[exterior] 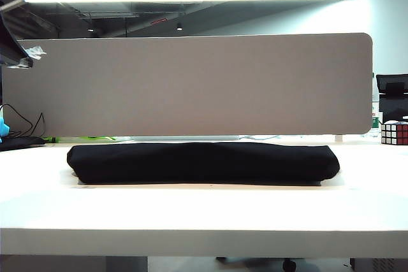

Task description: Fold the bottom side of the T-shirt horizontally towards the center, about one-third of the way, then fold the sleeve back towards the center, creating a straight line along the edge of the T-shirt, and finally fold the bottom of the T-shirt up towards the top, creating a neat rectangle.

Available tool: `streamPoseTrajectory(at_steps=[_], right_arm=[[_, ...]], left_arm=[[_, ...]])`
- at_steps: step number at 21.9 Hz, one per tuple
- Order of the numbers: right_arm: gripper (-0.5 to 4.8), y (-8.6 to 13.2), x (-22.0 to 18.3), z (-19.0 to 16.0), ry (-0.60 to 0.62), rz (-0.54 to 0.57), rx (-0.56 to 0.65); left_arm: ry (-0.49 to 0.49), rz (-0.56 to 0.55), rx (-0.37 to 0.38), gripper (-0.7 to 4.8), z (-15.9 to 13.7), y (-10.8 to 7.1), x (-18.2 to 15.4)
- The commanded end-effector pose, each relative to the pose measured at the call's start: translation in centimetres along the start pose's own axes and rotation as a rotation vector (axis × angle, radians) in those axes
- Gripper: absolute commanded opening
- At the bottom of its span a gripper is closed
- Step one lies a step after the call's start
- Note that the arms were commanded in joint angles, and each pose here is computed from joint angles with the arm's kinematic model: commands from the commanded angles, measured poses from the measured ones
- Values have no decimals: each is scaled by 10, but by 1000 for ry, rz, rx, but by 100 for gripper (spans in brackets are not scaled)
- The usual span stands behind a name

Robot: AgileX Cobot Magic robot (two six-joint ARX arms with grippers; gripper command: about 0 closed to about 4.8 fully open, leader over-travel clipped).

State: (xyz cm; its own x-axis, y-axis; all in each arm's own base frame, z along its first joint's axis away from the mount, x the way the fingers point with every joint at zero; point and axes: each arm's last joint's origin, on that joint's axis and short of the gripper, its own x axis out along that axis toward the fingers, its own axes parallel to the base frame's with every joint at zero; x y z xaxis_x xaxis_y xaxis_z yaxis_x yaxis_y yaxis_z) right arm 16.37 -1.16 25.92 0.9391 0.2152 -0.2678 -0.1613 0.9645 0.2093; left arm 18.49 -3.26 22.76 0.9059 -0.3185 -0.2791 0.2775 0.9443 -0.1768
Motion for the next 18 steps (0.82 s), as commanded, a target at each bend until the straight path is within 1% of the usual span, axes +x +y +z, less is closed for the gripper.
streamPoseTrajectory(at_steps=[1,2,4,7,8,13,16,18], right_arm=[[-4,6,-2,-20,-79,-51,-79],[-4,7,-3,-30,-106,-48,-91],[-4,8,-7,-45,-124,-38,-97],[-4,8,-14,-51,-158,-24,-79],[-4,10,-18,-50,-188,-22,-86],[-4,14,-39,-56,-318,-8,-121],[-4,15,-46,-61,-346,-4,-125],[-4,16,-50,-64,-359,-3,-128]], left_arm=[[-166,-29,47,-6,-11,-15,-2],[-223,-36,55,-6,-20,-19,-6],[-261,-46,55,-6,-32,-20,-10],[-252,-51,53,-6,-44,-18,-14],[-252,-84,58,-6,-48,-18,-17],[-284,-168,82,-6,-59,-19,-32],[-291,-158,120,-6,-60,-19,-36],[-286,-154,124,-6,-60,-19,-38]])
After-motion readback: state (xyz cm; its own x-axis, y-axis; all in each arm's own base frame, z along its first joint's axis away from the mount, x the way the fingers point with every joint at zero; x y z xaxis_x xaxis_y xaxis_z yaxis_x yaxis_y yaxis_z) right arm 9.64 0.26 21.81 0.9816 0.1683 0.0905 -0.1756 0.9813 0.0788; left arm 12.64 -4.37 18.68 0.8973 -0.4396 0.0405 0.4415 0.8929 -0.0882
